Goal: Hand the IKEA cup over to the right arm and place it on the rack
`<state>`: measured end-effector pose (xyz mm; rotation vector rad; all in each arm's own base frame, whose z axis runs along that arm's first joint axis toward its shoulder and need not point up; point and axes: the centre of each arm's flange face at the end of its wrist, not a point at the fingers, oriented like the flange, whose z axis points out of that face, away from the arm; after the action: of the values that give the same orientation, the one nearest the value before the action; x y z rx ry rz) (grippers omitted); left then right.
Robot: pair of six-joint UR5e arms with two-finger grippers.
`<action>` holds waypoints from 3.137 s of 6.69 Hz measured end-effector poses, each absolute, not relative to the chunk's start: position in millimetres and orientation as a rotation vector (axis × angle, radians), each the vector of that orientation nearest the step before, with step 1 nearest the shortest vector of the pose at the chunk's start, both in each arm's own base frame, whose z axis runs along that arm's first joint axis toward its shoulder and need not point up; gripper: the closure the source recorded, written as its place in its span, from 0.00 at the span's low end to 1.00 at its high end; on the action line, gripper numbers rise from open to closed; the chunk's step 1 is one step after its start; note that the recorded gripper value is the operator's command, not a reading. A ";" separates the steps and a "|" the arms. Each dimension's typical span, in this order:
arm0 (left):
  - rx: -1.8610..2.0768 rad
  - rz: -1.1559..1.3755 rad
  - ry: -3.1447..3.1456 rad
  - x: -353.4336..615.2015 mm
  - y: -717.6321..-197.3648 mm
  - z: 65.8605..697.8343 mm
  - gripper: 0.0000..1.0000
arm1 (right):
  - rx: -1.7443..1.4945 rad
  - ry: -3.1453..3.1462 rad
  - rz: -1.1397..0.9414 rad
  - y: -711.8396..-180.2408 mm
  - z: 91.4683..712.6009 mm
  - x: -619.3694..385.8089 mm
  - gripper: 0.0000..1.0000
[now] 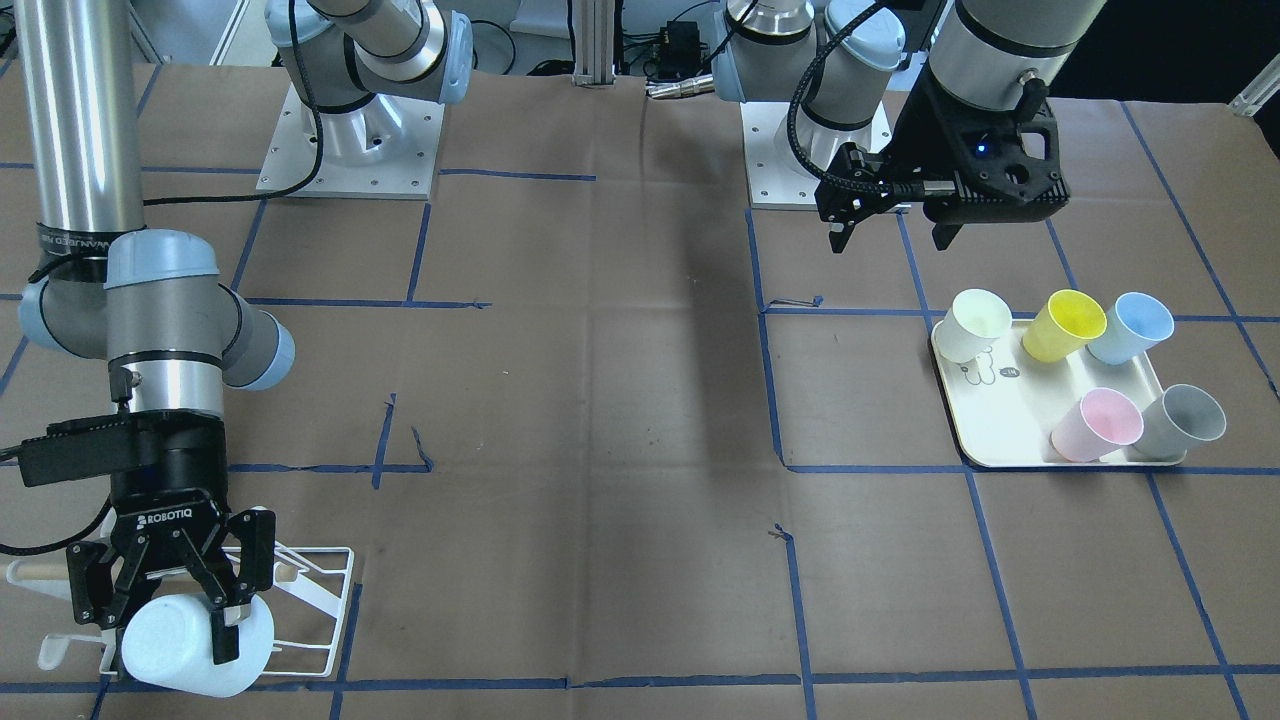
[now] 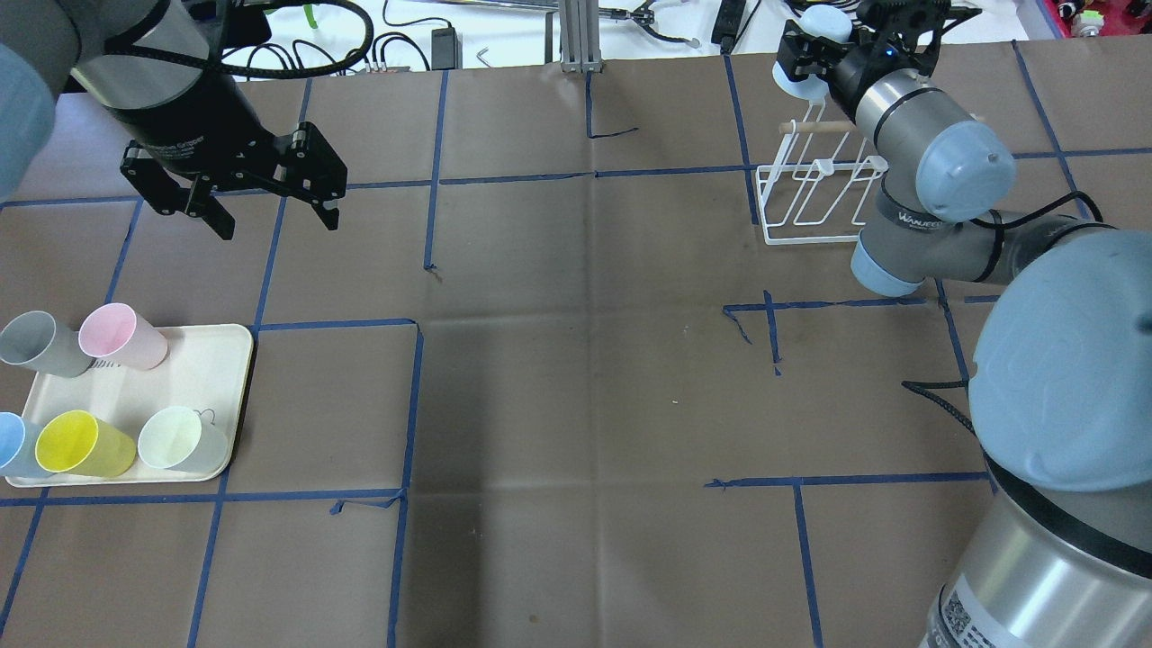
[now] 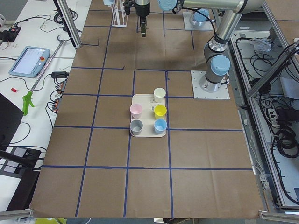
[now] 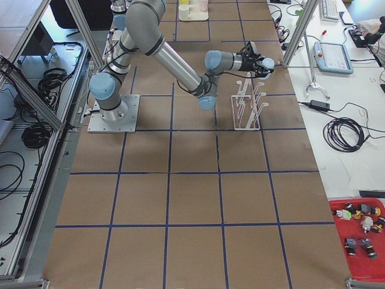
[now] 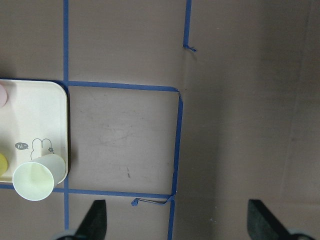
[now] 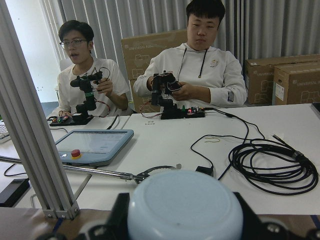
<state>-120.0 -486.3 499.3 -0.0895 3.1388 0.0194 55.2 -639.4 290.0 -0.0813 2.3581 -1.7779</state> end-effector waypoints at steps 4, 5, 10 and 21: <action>-0.086 -0.058 3.141 -122.4 -490.1 473.1 0.00 | -0.039 2.407 -1.735 -640.7 267.5 35.9 0.70; -0.086 -0.061 3.141 -122.2 -490.2 472.8 0.00 | -0.033 2.418 -1.717 -638.3 260.6 36.4 0.01; -0.036 -0.063 3.133 -117.9 -487.9 472.9 0.00 | -0.030 2.421 -1.736 -636.0 263.8 43.3 0.00; 0.095 0.062 3.163 101.2 -394.1 335.0 0.01 | 0.447 2.124 -1.215 -497.3 410.4 168.7 0.00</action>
<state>101.2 -394.1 335.0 0.0949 3.1629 0.0623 168.7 -497.3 410.4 0.4466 2.1235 -1.2152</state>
